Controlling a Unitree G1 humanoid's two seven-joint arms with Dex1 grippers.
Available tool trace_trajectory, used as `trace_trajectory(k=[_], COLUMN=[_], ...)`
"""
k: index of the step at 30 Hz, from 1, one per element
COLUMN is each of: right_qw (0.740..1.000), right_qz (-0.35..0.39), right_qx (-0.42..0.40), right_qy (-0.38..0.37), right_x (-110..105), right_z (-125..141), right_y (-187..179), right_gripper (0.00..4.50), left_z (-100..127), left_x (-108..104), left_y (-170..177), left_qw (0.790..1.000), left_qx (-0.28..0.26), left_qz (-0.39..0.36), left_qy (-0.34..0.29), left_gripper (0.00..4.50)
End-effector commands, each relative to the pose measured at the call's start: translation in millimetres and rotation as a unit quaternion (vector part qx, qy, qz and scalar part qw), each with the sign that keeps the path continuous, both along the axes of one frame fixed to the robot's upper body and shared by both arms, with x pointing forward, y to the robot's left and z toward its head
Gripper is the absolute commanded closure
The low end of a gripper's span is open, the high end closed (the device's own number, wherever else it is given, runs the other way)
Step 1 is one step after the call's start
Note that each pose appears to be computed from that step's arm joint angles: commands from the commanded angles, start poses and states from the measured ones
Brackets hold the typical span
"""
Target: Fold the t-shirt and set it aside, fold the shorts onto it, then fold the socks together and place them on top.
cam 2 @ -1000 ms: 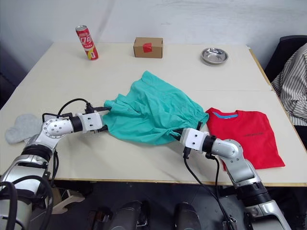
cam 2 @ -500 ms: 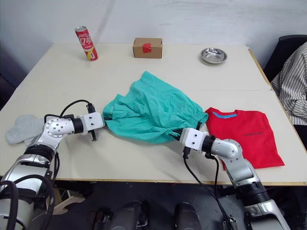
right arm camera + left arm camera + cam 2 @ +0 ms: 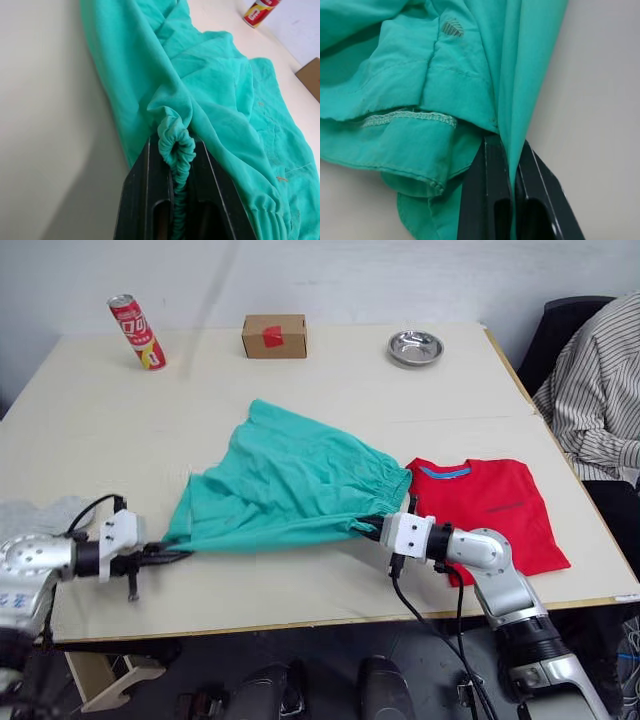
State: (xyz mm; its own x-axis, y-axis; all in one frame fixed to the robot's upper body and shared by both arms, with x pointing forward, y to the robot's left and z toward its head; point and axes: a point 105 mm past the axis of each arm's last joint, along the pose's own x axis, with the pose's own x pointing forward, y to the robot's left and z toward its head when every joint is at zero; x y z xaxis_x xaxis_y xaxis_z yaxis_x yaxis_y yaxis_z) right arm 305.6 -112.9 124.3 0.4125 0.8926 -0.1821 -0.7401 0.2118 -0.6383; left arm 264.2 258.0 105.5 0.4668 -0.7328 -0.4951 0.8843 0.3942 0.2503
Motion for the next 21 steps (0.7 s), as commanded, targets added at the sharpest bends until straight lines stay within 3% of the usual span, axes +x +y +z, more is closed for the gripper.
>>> trace_trajectory(k=[1,6,11,16,21], right_qw=[1.000,0.999,0.998,0.996,0.991], right_qz=[0.010,0.050,0.059,0.078,0.107], right_qx=[0.003,0.009,0.015,0.024,0.058], right_qy=[-0.014,0.006,0.021,0.038,0.056], right_x=[0.9,-4.4,-7.3,-22.1,-53.1], right_z=[9.8,7.0,-0.8,-5.1,12.0], right_y=[-4.6,2.0,-0.3,-7.0,-18.0], right_gripper=[4.50,4.50,4.50,4.50,4.50], left_z=[19.7,14.8,18.7,24.4,33.4], left_x=[-23.6,-74.9,-101.6,-101.0,-88.8], left_y=[-5.8,-20.9,-30.0,-31.4,-21.2], left_qw=[0.999,0.983,0.967,0.967,0.973], left_qx=[-0.026,-0.051,-0.054,-0.055,-0.029], left_qz=[0.021,0.022,0.013,0.013,0.020], left_qy=[0.032,0.176,0.249,0.250,0.229], left_gripper=[4.48,4.48,4.48,4.48,4.48])
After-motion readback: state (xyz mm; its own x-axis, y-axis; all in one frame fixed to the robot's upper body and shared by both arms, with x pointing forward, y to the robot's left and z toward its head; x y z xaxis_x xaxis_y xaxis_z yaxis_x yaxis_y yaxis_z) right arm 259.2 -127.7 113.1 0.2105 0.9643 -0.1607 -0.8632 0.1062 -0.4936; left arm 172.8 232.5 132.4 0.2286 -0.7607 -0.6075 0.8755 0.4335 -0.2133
